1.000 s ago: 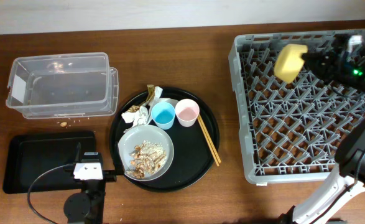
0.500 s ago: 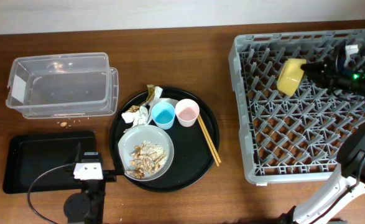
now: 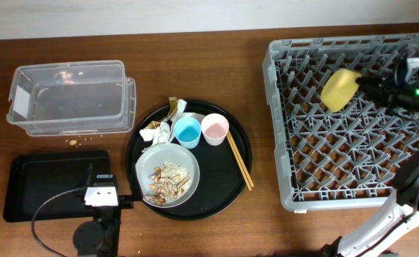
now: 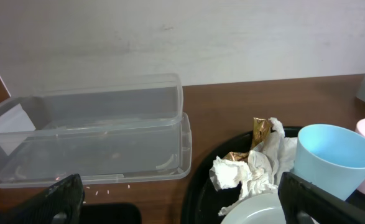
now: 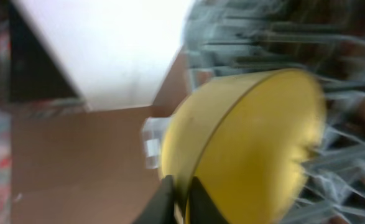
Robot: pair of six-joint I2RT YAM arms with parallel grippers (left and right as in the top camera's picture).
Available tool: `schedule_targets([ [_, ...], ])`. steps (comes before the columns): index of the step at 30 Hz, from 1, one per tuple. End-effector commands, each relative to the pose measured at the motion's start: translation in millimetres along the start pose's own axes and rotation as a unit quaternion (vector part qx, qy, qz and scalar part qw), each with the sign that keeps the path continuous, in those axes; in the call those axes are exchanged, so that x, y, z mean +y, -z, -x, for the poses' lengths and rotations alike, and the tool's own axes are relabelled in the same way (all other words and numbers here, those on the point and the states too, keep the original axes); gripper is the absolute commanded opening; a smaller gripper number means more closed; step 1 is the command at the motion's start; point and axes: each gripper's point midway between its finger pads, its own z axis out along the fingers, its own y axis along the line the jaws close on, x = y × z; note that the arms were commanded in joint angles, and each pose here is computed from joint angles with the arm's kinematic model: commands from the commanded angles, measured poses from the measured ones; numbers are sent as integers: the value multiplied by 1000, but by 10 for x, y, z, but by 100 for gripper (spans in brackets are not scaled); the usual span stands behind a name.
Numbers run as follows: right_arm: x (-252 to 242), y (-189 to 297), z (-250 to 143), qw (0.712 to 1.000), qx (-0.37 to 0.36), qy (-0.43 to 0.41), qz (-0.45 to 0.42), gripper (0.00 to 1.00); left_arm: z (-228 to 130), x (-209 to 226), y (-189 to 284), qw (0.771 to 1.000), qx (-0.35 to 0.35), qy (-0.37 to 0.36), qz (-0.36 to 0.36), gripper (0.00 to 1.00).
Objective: Sort waste into correct bins and load items into the dishwasher rack
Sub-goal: 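Lower the yellow bowl into the rack's upper right and release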
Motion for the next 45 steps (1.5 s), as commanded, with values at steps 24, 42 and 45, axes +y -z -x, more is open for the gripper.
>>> schedule_targets([
  [24, -119, 149, -52, 836, -93, 112, -529, 4, -12, -30, 1, 1000, -1, -10, -8, 99],
  [42, -615, -34, -126, 778, -62, 75, -620, 4, -10, -30, 1, 1000, -1, -10, -8, 99],
  [45, -628, 167, -146, 748, -78, 55, -657, 4, -12, -30, 1, 1000, -1, -10, -8, 99],
])
